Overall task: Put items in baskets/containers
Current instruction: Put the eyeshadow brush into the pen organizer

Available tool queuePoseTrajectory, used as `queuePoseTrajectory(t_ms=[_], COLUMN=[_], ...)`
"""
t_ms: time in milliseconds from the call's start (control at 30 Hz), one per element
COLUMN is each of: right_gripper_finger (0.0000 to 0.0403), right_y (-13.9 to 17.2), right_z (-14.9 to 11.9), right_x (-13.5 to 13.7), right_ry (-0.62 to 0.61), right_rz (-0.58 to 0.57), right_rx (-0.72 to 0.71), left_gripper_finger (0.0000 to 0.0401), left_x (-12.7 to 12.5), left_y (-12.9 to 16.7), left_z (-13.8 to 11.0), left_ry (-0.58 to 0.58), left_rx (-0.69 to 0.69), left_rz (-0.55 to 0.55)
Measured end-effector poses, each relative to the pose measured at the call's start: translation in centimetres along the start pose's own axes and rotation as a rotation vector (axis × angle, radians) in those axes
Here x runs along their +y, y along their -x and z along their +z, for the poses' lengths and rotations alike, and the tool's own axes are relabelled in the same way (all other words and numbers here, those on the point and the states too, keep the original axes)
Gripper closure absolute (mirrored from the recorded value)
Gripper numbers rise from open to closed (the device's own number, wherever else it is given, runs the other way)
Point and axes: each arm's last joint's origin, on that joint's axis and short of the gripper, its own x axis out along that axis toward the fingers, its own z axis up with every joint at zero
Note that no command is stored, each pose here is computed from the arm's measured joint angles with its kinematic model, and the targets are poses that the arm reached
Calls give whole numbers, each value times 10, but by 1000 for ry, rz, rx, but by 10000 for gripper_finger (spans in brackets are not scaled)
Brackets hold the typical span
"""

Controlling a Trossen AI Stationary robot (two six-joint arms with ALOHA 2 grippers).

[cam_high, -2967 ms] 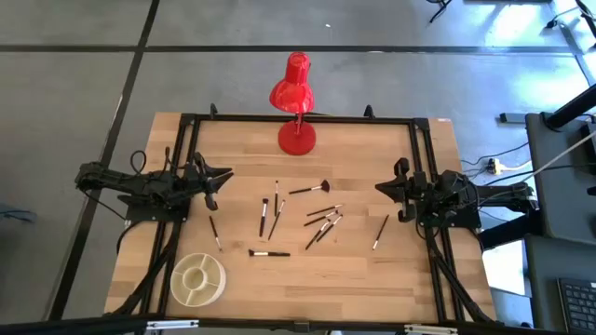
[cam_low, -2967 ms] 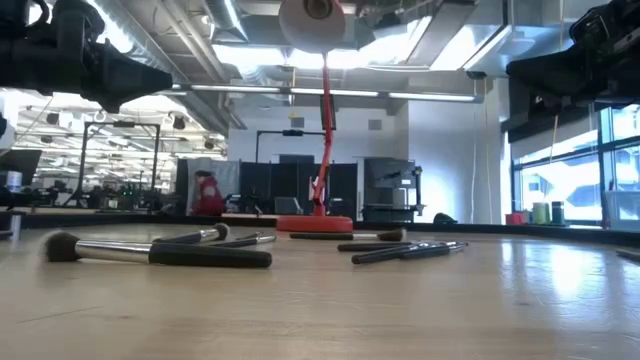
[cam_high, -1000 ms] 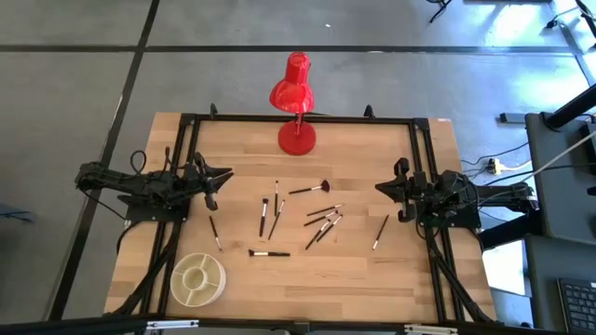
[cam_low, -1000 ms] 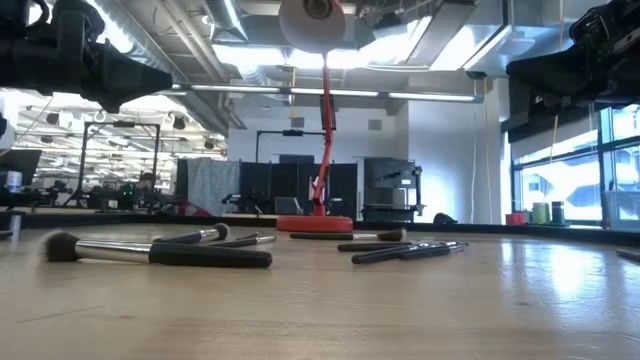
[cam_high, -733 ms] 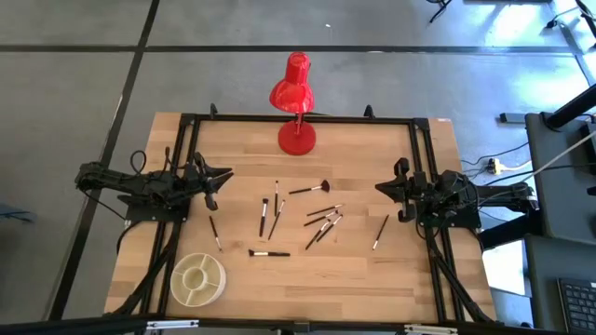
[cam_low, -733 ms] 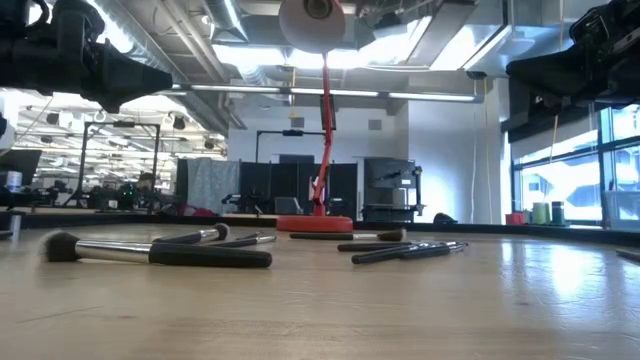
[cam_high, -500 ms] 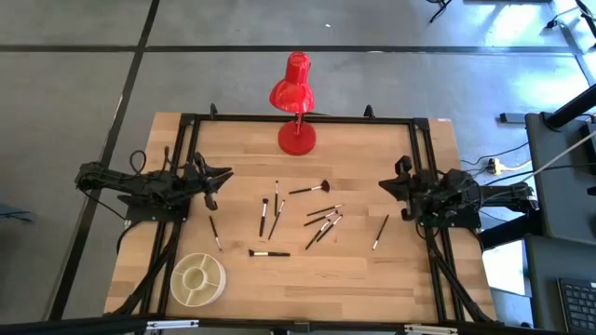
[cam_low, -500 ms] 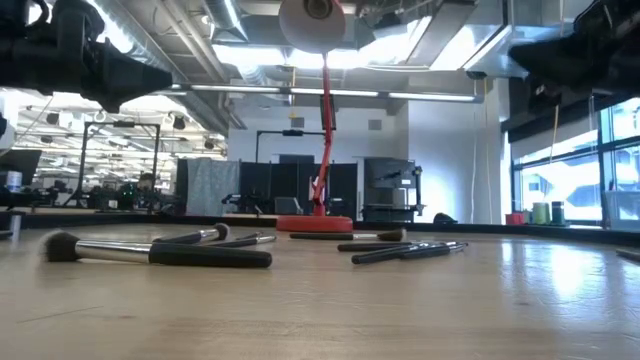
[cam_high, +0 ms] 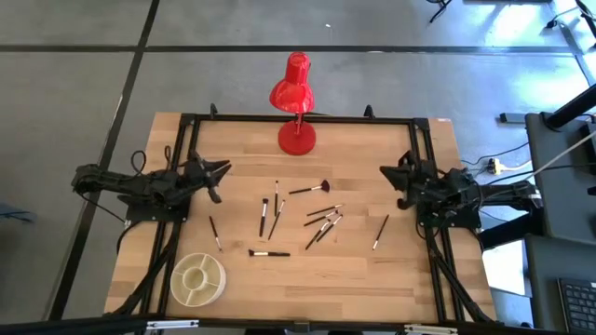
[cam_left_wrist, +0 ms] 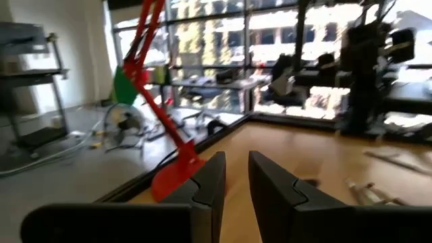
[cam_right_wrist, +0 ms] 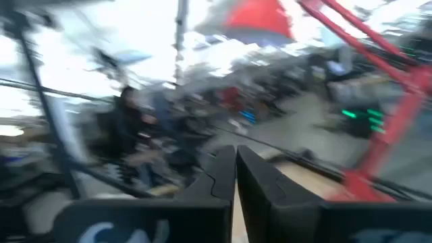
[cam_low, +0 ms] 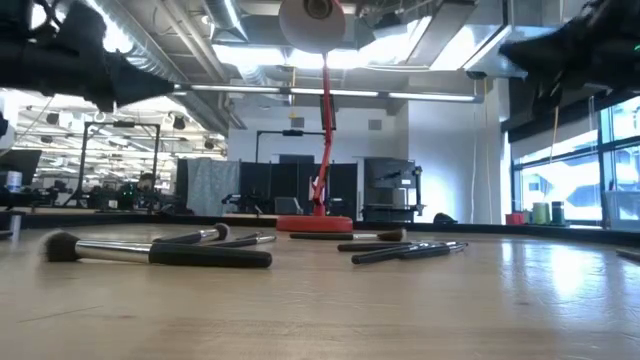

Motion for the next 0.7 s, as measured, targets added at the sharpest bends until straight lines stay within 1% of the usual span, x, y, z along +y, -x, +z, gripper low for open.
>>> queuePoseTrajectory(t_ms=[100,167,300,400,500,533,633,700], right_gripper_finger=[386,386,375,360,343,338,331,330], right_y=[-4,-7,-14,-17,-19,-20,-21,-22], right_z=[1,2,0,-6,-13,-15,-22,-26], right_x=[-2,-4,-12,-19,-26,-28,-34,-38], right_ry=[37,36,-54,-149,-227,-248,-264,-270], right_rz=[-70,-109,-246,-362,-491,-537,-654,-701], right_rx=[-22,-43,-58,-47,-48,-49,-48,-38], left_gripper_finger=[340,340,338,329,319,316,308,304], left_x=[1,3,4,4,4,4,3,2], left_y=[-5,-10,-22,-35,-50,-56,-72,-81], left_z=[-4,-4,-4,-9,-11,-13,-16,-15], left_ry=[-11,-12,41,90,221,249,238,252], left_rx=[37,51,126,231,326,363,522,656], left_rz=[32,62,49,60,141,162,170,162])
